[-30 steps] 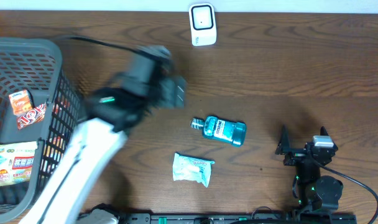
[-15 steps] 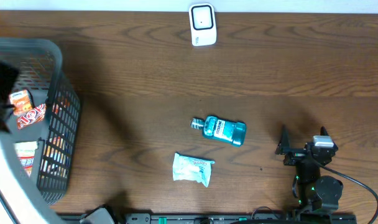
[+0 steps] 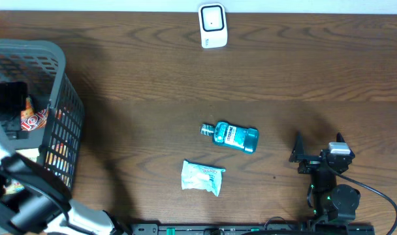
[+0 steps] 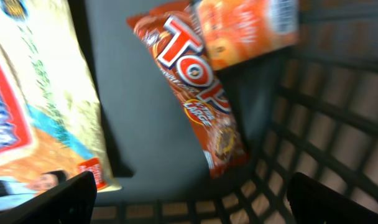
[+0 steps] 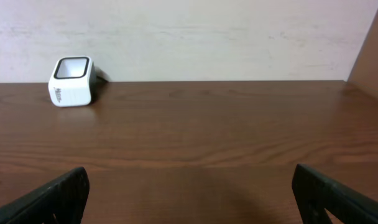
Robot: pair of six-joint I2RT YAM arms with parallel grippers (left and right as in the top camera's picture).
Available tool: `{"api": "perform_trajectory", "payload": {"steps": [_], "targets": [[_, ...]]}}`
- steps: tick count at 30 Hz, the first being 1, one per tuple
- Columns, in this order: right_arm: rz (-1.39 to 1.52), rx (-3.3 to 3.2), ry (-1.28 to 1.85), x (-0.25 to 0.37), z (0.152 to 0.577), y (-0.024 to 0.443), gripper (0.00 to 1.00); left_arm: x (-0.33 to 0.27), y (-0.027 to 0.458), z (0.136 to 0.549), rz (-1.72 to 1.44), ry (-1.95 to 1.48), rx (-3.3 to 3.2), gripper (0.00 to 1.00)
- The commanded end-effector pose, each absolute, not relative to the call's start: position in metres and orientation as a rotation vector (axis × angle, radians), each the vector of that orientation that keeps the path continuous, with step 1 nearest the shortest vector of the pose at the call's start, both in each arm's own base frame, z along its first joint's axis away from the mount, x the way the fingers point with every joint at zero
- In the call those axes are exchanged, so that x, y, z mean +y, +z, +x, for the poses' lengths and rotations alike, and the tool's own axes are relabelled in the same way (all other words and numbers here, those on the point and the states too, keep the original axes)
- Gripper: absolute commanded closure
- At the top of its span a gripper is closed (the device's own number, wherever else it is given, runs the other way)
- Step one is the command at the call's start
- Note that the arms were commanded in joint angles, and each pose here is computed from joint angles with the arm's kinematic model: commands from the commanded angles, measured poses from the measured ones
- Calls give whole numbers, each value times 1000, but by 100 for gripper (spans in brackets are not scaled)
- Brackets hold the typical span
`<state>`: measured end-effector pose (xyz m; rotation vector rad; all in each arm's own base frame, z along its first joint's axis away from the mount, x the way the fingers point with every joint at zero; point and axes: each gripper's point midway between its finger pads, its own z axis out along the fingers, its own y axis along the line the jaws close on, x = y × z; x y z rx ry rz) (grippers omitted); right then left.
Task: Scan the item barcode
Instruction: 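Reach into the basket and grasp the red TOP chocolate bar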
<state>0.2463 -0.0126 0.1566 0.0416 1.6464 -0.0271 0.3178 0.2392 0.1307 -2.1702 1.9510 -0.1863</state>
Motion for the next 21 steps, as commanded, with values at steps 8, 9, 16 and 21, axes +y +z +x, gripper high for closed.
{"api": "perform_trajectory", "payload": {"steps": [8, 9, 16, 21], "targets": [[25, 1651, -33, -11, 246, 155, 1, 228, 67, 348, -2282, -161, 1963, 2], [25, 1651, -33, -11, 246, 155, 1, 230, 62, 351, -2273, -139, 1964, 2], [25, 1651, -33, -11, 246, 155, 1, 238, 40, 349, -2297, -32, 1955, 3], [25, 1651, -33, -11, 246, 155, 1, 242, 24, 351, -2314, -8, 1952, 2]]}}
